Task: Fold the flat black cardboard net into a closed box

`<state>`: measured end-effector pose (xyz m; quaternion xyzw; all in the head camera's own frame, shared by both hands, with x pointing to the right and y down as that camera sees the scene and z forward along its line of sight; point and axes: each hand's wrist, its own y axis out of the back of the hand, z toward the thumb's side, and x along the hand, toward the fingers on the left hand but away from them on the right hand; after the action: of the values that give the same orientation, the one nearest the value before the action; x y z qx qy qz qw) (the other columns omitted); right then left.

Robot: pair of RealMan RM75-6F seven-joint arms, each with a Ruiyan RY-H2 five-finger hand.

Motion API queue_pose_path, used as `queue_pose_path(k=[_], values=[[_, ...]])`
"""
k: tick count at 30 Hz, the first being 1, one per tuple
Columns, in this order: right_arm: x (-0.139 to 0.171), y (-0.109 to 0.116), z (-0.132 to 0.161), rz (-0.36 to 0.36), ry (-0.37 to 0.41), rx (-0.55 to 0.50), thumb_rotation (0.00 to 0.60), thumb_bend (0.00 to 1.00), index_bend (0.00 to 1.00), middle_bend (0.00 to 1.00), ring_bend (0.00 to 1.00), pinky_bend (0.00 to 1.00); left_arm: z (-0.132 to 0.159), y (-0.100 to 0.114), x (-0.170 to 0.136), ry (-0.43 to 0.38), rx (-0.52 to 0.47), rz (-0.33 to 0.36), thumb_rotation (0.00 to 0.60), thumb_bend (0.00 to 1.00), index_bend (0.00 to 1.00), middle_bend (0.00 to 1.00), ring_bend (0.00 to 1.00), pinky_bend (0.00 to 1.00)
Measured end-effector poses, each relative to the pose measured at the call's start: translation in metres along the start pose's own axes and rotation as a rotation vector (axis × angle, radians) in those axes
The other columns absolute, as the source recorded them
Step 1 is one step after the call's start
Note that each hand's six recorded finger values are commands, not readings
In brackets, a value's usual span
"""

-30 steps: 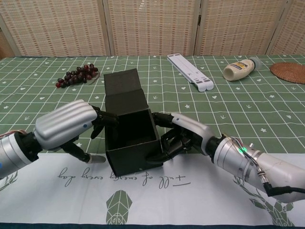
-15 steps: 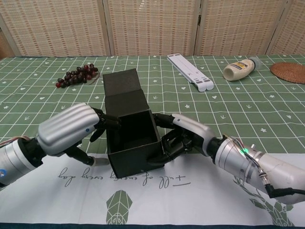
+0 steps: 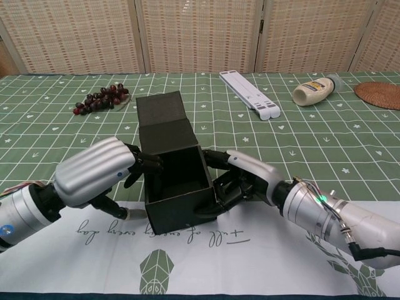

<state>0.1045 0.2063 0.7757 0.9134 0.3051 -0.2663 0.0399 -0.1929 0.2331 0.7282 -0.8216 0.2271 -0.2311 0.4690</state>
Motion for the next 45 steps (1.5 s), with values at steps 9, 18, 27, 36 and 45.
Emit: queue_pose_path(k=[9, 18, 27, 36, 45], values=[[0.0, 0.0, 0.0, -0.001, 0.002, -0.003, 0.6, 0.3, 0.29, 0.4, 0.76, 1.0, 0.005, 0.0, 0.005, -0.04, 0.026, -0.011, 0.6, 0.1, 0.63, 0.6, 0.64, 0.53], [0.001, 0.0, 0.001, -0.011, 0.002, -0.02, 0.6, 0.3, 0.29, 0.4, 0.76, 1.0, 0.008, 0.002, 0.008, -0.078, 0.048, -0.018, 0.6, 0.09, 0.67, 0.63, 0.64, 0.53], [0.001, 0.0, 0.001, -0.019, 0.003, -0.033, 0.6, 0.31, 0.29, 0.4, 0.76, 1.0, 0.01, 0.004, 0.01, -0.093, 0.048, -0.022, 0.6, 0.09, 0.68, 0.64, 0.64, 0.53], [0.002, -0.001, 0.0, -0.02, 0.004, -0.039, 0.6, 0.31, 0.29, 0.4, 0.76, 1.0, 0.011, 0.003, 0.01, -0.097, 0.053, -0.026, 0.6, 0.09, 0.68, 0.65, 0.64, 0.53], [0.003, 0.001, 0.0, -0.026, 0.006, -0.043, 0.6, 0.31, 0.29, 0.4, 0.76, 1.0, 0.013, 0.005, 0.011, -0.106, 0.055, -0.02, 0.6, 0.1, 0.67, 0.65, 0.64, 0.53]])
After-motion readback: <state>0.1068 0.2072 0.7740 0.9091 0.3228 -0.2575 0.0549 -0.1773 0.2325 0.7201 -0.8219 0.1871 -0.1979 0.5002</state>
